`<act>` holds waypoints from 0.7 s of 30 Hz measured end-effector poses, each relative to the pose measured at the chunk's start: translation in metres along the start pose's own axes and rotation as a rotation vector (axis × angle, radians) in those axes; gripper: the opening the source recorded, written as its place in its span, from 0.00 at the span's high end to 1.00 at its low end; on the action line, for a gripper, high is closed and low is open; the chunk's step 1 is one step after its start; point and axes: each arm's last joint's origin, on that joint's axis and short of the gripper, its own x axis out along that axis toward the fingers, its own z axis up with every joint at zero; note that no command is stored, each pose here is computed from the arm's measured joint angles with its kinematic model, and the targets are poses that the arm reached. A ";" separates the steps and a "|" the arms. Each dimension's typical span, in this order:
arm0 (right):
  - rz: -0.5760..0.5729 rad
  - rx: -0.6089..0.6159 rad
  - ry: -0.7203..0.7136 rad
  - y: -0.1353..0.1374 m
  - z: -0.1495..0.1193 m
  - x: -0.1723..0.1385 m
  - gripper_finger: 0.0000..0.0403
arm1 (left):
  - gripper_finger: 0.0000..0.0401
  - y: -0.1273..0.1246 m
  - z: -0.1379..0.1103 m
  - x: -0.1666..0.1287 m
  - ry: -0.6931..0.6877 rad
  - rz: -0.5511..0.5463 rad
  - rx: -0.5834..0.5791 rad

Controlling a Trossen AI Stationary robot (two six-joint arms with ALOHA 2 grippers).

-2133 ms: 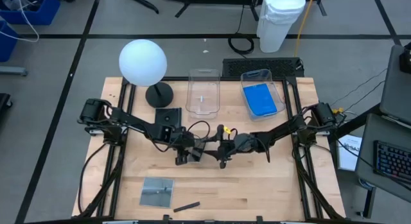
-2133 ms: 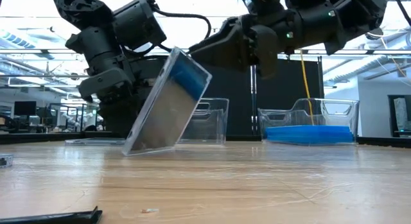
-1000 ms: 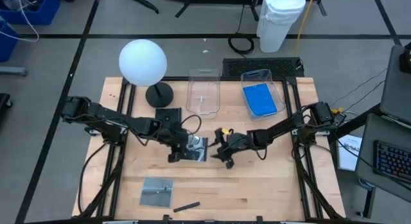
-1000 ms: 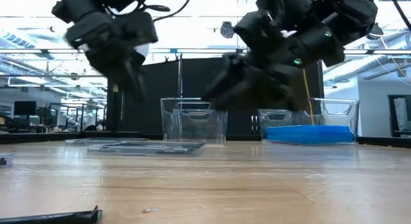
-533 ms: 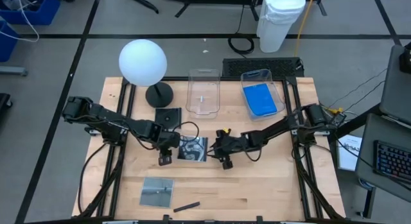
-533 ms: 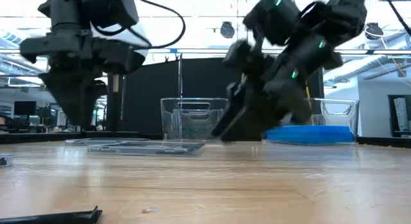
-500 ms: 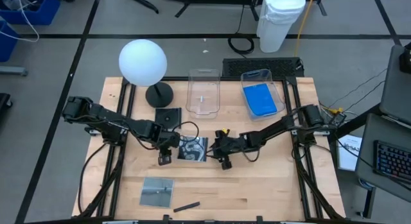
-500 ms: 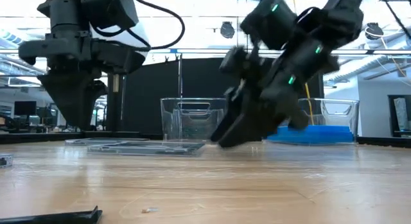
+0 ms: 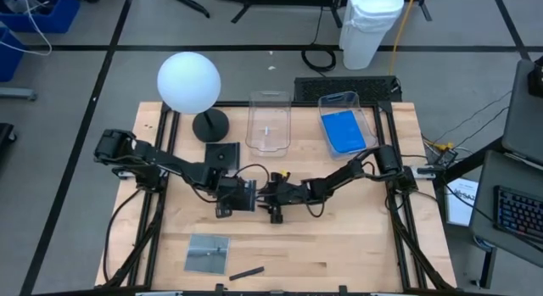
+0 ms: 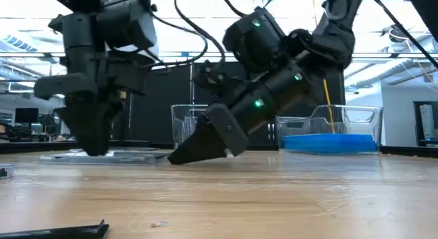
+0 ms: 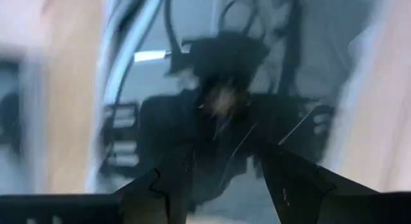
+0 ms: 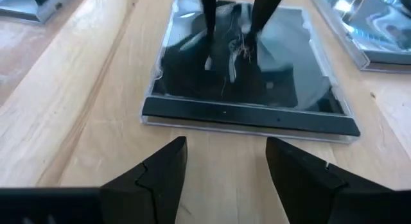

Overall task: Pick & place jewel cases by type
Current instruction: Put the middle black CD case into the left transparent bin

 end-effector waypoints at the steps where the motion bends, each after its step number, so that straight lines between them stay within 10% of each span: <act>1: 0.001 0.006 -0.032 0.000 0.002 0.000 0.48 | 0.54 -0.001 0.002 0.006 0.000 -0.007 0.007; 15: 0.004 -0.019 -0.033 -0.001 0.005 -0.002 0.48 | 0.54 -0.012 0.020 -0.060 -0.149 0.039 0.085; 21: 0.007 -0.019 -0.031 -0.001 0.005 -0.002 0.48 | 0.54 -0.014 0.001 -0.082 -0.007 0.099 0.068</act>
